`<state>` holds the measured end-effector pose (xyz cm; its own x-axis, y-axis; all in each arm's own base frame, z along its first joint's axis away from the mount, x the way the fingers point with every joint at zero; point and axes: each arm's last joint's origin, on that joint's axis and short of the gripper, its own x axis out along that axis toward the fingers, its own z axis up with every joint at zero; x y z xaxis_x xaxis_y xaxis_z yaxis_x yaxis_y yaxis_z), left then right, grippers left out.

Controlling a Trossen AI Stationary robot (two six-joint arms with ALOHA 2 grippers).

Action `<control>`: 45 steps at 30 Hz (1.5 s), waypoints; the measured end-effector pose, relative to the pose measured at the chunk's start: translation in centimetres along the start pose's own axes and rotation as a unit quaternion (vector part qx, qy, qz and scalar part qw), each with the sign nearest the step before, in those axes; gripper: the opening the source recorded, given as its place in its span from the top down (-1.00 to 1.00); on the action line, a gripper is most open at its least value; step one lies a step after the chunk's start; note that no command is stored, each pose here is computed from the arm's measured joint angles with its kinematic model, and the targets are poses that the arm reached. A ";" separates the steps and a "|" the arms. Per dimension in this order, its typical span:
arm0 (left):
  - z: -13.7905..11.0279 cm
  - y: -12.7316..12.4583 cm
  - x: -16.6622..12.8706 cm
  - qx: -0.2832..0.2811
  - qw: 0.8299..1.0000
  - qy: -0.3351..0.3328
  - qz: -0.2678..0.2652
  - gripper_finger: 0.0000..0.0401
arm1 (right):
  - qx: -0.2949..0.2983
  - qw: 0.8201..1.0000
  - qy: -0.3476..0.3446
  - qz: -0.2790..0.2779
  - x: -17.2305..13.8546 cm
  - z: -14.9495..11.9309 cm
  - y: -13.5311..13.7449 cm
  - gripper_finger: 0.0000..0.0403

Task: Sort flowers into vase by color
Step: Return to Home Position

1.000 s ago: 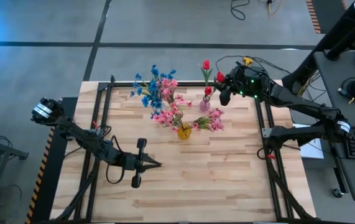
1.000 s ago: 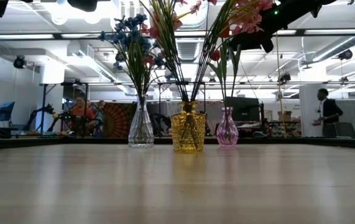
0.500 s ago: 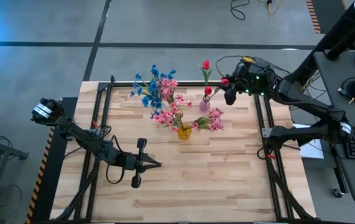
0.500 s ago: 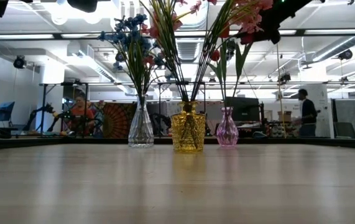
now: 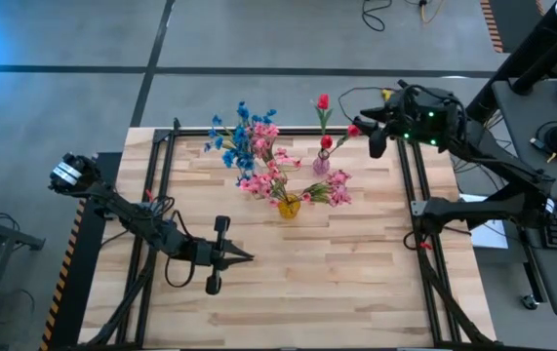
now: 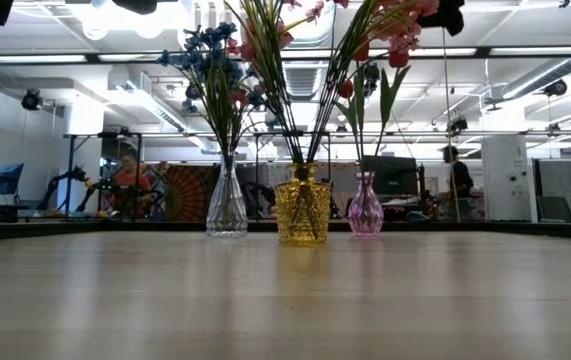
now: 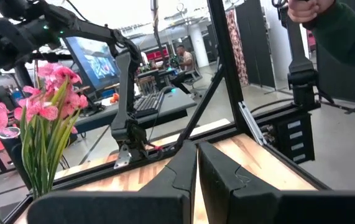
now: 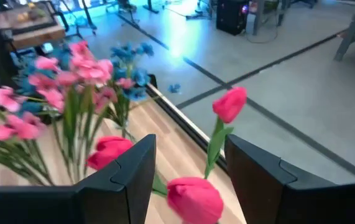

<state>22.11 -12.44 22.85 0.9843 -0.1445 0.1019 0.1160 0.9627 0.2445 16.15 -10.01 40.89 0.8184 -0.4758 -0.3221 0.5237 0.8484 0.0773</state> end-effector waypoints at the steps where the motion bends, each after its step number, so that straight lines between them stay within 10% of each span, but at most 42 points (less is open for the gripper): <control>1: 0.1 0.0 0.1 -0.001 1.000 -0.002 0.001 1.00 | 0.000 1.000 -0.002 0.003 -0.3 0.2 0.1 0.09; 12: 1.2 0.1 0.8 -0.107 0.994 -0.006 0.015 1.00 | -0.036 0.990 -0.017 0.137 -2.5 -0.1 2.9 0.13; 23: 2.8 5.9 2.4 -0.067 0.997 -0.029 -0.031 1.00 | -0.114 0.951 -0.073 0.277 -3.2 -4.6 7.0 0.14; 45: -1.6 8.1 -13.2 -0.068 0.982 -0.174 -0.034 1.00 | -0.144 0.917 -0.184 0.325 -3.9 -11.5 6.3 0.13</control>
<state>10.27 -2.38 21.96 0.8713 -0.2550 0.4193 0.2192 0.9666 0.1324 13.54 -0.13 31.79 0.9875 0.1501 0.0473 -0.1430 0.9813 -0.1288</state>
